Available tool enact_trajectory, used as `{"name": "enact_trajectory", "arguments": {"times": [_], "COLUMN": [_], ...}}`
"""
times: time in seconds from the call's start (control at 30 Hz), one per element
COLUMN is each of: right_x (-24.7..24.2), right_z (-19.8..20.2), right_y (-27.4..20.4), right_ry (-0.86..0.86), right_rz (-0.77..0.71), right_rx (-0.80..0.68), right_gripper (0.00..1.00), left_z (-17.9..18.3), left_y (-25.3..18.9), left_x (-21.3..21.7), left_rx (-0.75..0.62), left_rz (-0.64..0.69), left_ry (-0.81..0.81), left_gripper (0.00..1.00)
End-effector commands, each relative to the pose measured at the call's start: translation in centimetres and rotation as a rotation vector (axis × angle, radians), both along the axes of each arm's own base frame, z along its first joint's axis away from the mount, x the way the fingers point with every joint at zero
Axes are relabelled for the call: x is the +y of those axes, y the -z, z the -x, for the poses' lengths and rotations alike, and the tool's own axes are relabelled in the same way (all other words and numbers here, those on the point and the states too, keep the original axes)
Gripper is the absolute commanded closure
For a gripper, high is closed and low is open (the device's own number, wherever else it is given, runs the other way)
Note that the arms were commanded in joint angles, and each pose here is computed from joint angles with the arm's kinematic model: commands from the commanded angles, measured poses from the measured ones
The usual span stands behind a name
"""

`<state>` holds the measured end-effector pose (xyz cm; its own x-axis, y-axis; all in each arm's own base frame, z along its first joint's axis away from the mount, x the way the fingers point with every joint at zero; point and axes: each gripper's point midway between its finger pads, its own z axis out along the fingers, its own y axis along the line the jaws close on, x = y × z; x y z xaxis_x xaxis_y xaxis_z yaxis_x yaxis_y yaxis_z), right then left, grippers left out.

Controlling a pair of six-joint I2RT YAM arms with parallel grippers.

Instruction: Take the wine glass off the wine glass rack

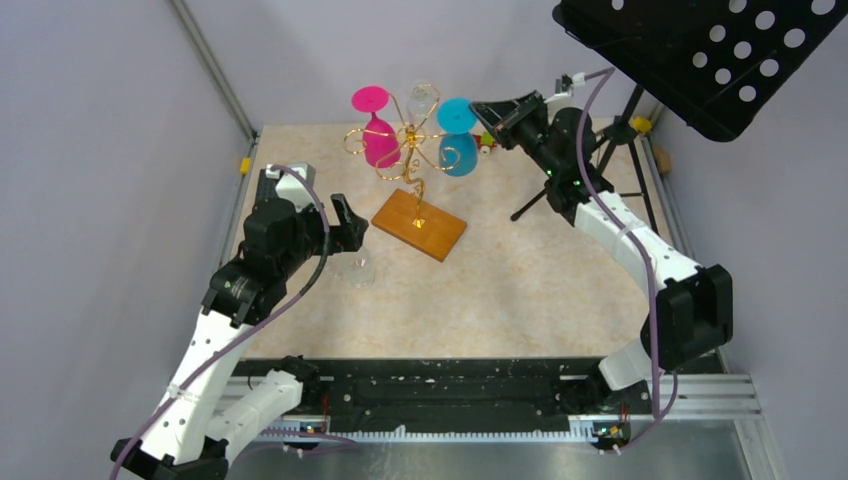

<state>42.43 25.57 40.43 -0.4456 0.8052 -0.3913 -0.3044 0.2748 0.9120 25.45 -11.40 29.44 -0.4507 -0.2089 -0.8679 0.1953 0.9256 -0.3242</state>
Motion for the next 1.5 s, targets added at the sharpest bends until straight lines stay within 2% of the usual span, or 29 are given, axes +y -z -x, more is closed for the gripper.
{"name": "enact_trajectory", "arguments": {"times": [0.0,0.23,0.57,0.87,1.0,1.17,1.3,1.47], "right_x": [1.5,2.8,0.7,-2.5,-4.8,-6.2,-7.2,-8.0], "right_z": [-0.4,-2.4,-4.5,-3.9,-2.6,-0.5,1.3,4.6], "right_y": [-2.1,-2.9,-2.6,-2.7,-2.9,-3.3,-1.7,0.5], "right_ry": [-0.074,-0.098,0.091,0.24,0.318,0.335,0.345,0.317], "right_rz": [-0.042,-0.036,-0.02,-0.075,-0.161,-0.215,-0.208,-0.152], "right_rx": [-0.066,-0.12,-0.152,-0.154,-0.172,-0.177,-0.081,0.012], "right_gripper": [1.0,1.0,1.0,1.0,1.0,1.0,1.0,1.0], "left_z": [-0.2,-0.2,-0.2,0.1,0.2,0.4,0.8,2.7], "left_y": [-1.0,-0.7,-0.3,-0.5,-0.7,-1.2,-1.5,-2.6], "left_x": [-0.1,-0.3,-0.7,-1.3,-1.2,-1.5,-1.9,-4.9], "left_rx": [-0.036,-0.021,-0.004,-0.004,-0.011,-0.026,-0.029,-0.055], "left_rz": [0.01,0.011,0.027,0.048,0.053,0.067,0.083,0.136], "left_ry": [0.006,0.015,0.028,0.054,0.054,0.069,0.099,0.306], "left_gripper": [0.07,0.07,0.08,0.08,0.07,0.08,0.07,0.05]}}
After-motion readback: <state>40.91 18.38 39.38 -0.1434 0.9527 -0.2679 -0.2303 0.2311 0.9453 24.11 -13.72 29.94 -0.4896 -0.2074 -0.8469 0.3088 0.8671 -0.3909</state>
